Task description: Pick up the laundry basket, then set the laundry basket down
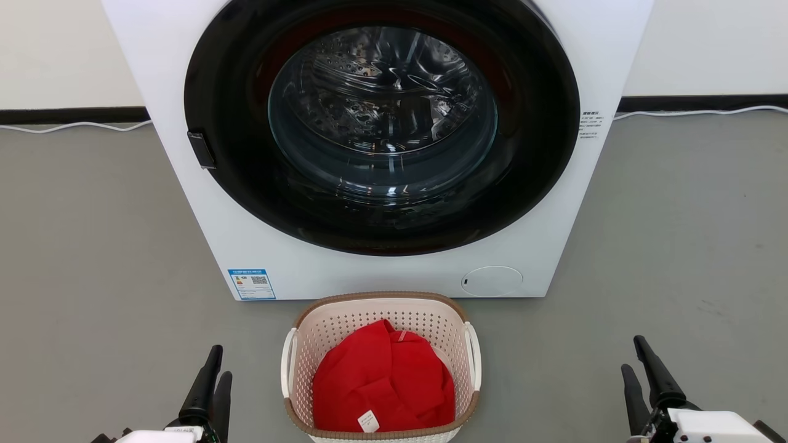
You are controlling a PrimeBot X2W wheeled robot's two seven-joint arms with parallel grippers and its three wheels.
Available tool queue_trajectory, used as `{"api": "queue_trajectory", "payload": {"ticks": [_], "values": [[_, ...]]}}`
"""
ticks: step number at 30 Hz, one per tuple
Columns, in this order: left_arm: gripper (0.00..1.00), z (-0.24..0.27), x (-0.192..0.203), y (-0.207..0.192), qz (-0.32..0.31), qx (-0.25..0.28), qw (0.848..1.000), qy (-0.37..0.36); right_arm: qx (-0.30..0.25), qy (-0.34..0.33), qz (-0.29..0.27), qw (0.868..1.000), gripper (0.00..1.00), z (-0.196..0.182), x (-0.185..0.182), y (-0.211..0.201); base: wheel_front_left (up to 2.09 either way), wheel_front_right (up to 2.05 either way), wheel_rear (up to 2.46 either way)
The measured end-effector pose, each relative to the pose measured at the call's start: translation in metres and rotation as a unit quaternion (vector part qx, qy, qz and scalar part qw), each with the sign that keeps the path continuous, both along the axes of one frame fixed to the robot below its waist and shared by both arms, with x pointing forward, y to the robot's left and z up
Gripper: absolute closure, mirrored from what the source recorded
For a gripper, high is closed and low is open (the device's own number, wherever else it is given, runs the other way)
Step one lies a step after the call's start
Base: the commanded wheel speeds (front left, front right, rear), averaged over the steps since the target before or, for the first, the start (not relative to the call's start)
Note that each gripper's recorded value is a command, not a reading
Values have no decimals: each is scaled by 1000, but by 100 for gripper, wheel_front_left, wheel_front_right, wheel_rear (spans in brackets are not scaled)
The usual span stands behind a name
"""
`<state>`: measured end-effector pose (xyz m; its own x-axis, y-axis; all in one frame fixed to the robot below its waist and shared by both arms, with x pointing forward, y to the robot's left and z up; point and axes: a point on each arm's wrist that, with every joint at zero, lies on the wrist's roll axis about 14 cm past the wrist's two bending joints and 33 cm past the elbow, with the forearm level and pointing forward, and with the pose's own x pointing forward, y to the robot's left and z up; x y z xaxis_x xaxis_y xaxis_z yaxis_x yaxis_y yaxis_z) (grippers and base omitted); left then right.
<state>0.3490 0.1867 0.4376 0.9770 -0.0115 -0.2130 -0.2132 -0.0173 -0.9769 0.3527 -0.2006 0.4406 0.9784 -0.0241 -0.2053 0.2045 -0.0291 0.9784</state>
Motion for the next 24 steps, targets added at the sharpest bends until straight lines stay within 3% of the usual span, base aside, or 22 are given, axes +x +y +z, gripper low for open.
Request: {"api": "queue_trajectory", "payload": {"ticks": [10, 24], "values": [[0, 7, 3, 0, 0, 32, 999, -10, -25, 1, 7, 1000, 0, 0, 1, 6, 0, 0, 0], [0, 20, 7, -1, -14, 128, 991, -22, -128, -17, 44, 991, 0, 13, 7, 20, 0, 0, 0]]}}
